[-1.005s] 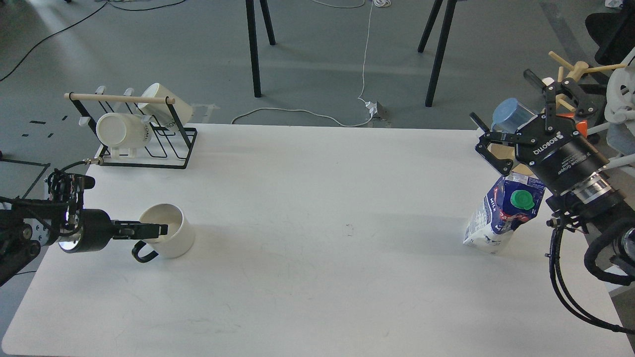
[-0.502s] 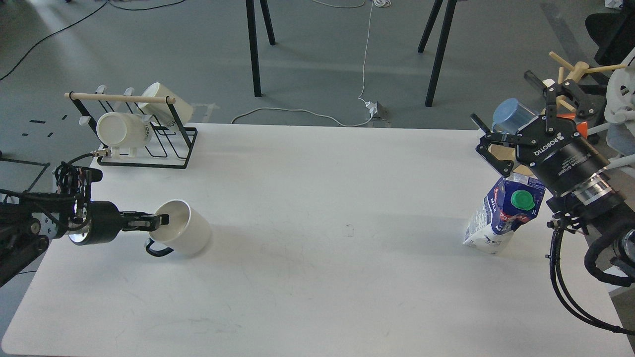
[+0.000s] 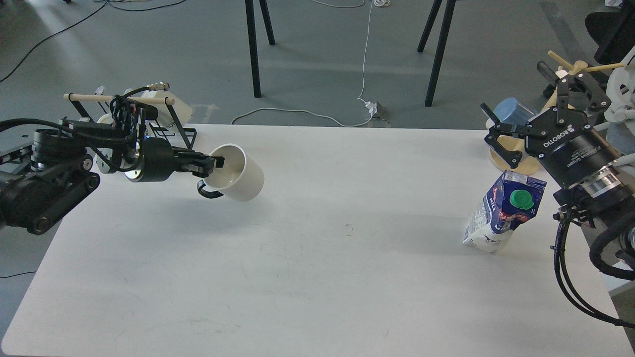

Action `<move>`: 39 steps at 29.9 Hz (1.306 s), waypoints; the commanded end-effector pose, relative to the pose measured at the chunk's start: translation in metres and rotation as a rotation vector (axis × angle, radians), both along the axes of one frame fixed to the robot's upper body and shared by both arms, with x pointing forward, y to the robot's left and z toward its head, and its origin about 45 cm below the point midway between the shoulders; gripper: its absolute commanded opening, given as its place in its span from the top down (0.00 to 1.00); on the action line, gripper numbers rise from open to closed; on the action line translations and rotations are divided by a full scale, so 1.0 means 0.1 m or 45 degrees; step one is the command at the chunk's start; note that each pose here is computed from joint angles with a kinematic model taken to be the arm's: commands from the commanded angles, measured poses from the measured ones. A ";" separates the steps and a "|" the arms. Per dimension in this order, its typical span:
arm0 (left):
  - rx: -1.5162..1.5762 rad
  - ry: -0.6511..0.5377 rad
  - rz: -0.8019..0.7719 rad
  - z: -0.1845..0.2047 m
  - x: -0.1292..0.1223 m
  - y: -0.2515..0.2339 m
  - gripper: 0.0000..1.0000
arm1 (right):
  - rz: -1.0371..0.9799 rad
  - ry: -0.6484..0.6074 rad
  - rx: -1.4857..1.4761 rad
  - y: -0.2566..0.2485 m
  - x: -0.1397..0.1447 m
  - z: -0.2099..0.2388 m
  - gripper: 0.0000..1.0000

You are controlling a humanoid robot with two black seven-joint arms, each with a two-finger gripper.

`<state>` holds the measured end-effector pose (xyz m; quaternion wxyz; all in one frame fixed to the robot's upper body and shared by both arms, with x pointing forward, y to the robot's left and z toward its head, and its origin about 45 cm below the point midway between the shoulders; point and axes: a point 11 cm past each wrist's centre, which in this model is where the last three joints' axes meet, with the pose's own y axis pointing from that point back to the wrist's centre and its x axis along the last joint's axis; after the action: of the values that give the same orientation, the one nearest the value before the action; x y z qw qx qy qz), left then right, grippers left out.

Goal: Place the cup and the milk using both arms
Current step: 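Lift the white mug and carry it toward the table center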

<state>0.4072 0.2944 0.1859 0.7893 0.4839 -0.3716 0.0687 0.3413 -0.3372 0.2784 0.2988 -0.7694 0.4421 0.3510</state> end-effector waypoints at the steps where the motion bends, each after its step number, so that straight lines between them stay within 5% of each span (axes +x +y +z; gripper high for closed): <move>1: 0.056 -0.002 -0.114 -0.17 -0.02 -0.33 0.94 | -0.030 -0.022 0.008 -0.06 0.04 0.05 0.03; 14: 0.007 0.028 -0.261 -0.39 -0.12 -1.02 0.94 | -0.040 -0.013 0.006 -0.08 0.05 0.02 0.03; 30: 0.048 0.101 -0.287 -0.73 -0.33 -1.07 0.90 | -0.039 -0.005 0.003 -0.08 0.03 0.00 0.03; 39: 0.014 0.089 -0.295 -0.68 -0.33 -1.13 0.67 | -0.045 0.005 0.004 -0.10 0.02 -0.03 0.03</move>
<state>0.3736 0.1817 0.1145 0.7988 0.4499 -0.3967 -0.0468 0.3429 -0.3468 0.2749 0.3042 -0.7607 0.4554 0.3484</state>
